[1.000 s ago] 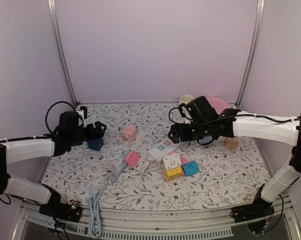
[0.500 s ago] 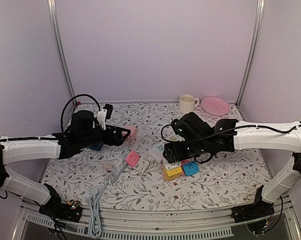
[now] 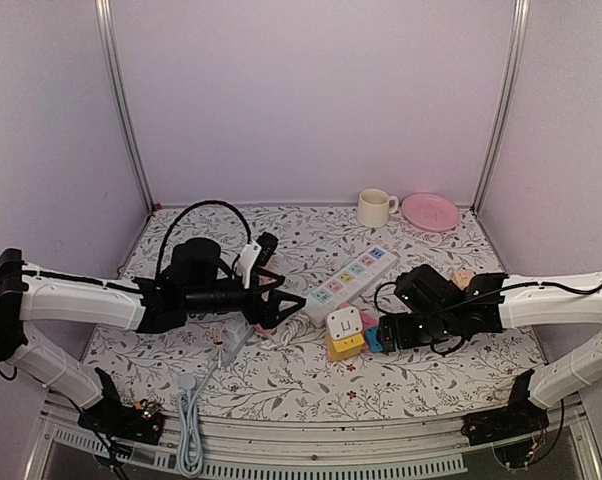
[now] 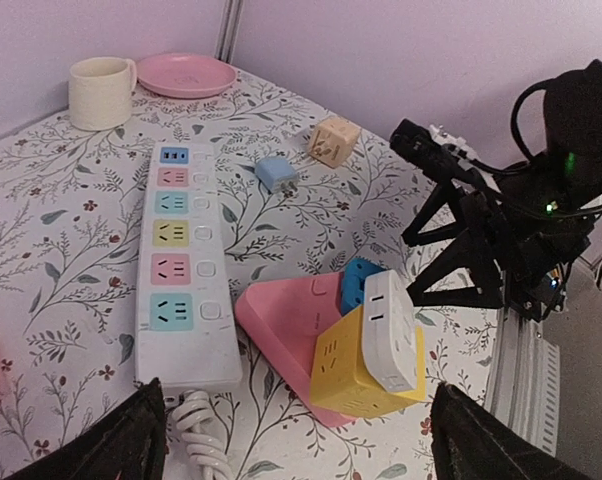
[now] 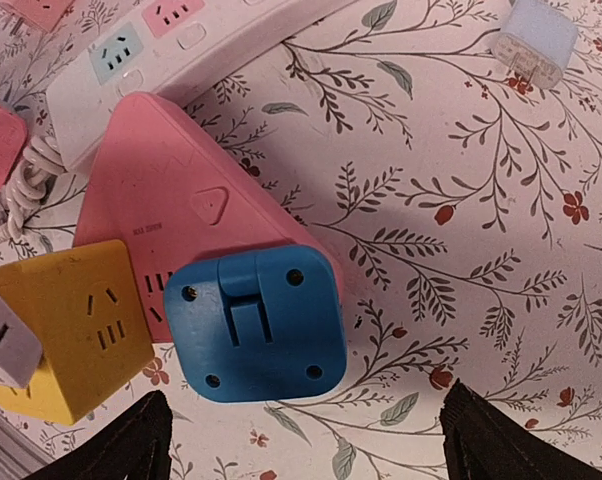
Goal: Pull the plug off the socket
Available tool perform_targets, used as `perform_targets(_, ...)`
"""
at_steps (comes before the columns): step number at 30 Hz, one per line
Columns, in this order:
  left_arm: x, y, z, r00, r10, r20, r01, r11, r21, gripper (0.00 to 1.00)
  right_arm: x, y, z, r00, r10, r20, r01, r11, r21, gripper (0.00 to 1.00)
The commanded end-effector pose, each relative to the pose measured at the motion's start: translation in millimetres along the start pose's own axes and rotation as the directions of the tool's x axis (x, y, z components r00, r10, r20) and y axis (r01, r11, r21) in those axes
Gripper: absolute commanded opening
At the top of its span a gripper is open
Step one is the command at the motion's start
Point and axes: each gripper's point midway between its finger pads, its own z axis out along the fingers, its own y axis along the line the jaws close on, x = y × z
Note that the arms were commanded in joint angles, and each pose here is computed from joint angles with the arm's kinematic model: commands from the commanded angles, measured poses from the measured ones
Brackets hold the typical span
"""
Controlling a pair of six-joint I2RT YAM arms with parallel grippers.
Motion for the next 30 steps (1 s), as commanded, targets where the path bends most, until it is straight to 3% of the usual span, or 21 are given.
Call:
perform_targets(1, 7.1, -27.3, 4.8, 0.997, 0.065, 0.041, -0.069, 0.993, 0.096, 0.91, -2.3, 10.0, 14.0, 0.999, -0.023, 0.043, 0.025, 0.998, -0.064, 0.94)
perform_targets(14, 49.0, -50.9, 31.4, 0.991, 0.133, -0.005, -0.132, 0.982, 0.138, 0.81, -2.0, 24.0, 54.7, 0.990, -0.126, 0.058, 0.130, 0.989, -0.068, 0.80)
perform_targets(22, 63.8, -59.3, 46.7, 0.984, 0.177, -0.016, -0.172, 0.971, 0.169, 0.76, -3.7, 25.8, 55.4, 0.989, -0.132, 0.060, 0.136, 0.988, -0.068, 0.61)
perform_targets(30, 74.9, -61.7, 69.2, 0.980, 0.197, -0.038, -0.187, 0.966, 0.182, 0.81, -14.0, 28.9, 51.7, 0.992, -0.104, 0.064, 0.110, 0.989, -0.096, 0.43)
